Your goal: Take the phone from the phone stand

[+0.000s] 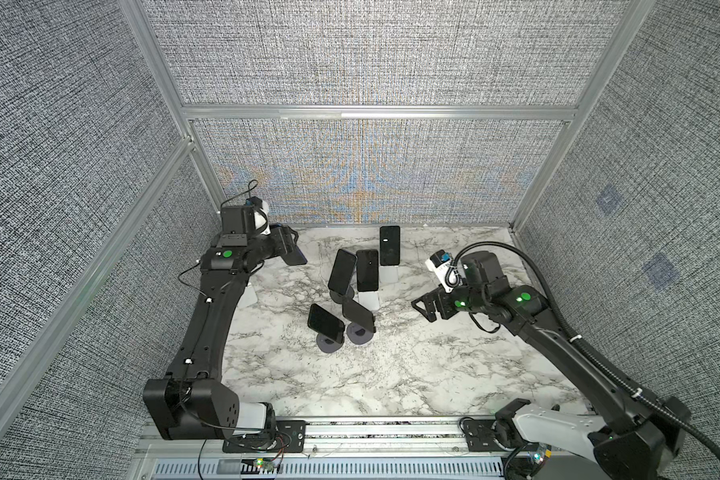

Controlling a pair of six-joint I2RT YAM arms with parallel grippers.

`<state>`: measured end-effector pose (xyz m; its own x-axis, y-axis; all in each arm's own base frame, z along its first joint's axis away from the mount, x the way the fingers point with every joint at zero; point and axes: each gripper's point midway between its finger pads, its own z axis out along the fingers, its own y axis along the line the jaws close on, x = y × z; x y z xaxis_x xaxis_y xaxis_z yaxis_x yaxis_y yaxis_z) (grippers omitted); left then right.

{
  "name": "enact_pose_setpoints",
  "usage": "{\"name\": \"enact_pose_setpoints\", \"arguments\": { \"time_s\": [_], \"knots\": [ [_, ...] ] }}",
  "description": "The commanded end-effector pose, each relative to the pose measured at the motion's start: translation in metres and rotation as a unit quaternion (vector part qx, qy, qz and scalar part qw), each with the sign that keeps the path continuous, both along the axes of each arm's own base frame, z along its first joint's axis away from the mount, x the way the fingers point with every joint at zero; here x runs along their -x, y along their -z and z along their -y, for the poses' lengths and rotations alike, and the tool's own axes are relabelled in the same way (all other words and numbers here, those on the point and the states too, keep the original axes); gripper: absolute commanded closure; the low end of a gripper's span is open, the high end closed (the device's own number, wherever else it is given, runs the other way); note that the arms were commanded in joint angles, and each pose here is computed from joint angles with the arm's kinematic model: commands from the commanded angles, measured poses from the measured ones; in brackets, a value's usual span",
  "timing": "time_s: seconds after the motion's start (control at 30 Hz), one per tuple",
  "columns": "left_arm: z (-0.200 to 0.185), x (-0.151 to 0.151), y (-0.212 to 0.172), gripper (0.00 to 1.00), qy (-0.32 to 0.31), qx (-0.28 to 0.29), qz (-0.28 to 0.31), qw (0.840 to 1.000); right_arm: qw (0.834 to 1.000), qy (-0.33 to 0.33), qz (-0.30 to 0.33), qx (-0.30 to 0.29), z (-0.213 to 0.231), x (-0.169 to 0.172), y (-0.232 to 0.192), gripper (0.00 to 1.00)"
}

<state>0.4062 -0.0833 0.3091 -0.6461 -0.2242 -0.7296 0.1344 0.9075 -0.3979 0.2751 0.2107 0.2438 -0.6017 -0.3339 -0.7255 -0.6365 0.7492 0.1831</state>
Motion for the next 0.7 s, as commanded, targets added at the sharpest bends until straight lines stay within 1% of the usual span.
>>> {"name": "enact_pose_setpoints", "arguments": {
  "time_s": [0.0,0.07,0.2,0.3,0.4,0.5,0.67],
  "knots": [
    [0.035,0.009,-0.004,0.45,0.056,0.034,-0.013,0.998,0.996,-0.069,0.054,-0.035,-0.039,-0.004,-0.032,0.02],
    [0.056,0.012,-0.008,0.45,0.084,0.055,-0.017,0.995,0.991,-0.097,0.072,-0.051,-0.063,-0.008,-0.047,0.02],
    [0.093,0.019,-0.013,0.46,0.126,0.1,-0.022,0.987,0.98,-0.141,0.098,-0.104,-0.103,-0.01,-0.069,0.07],
    [0.114,0.023,-0.009,0.47,0.14,0.108,-0.036,0.984,0.973,-0.158,0.105,-0.13,-0.123,-0.014,-0.073,0.17],
    [0.135,0.026,0.0,0.47,0.145,0.134,-0.059,0.979,0.97,-0.159,0.12,-0.138,-0.136,-0.02,-0.072,0.28],
    [0.152,0.032,0.008,0.49,0.154,0.152,-0.085,0.973,0.969,-0.156,0.12,-0.149,-0.142,-0.025,-0.071,0.39],
    [0.173,0.043,0.008,0.51,0.168,0.153,-0.096,0.969,0.969,-0.158,0.105,-0.158,-0.15,-0.028,-0.063,0.51]
  ]
}}
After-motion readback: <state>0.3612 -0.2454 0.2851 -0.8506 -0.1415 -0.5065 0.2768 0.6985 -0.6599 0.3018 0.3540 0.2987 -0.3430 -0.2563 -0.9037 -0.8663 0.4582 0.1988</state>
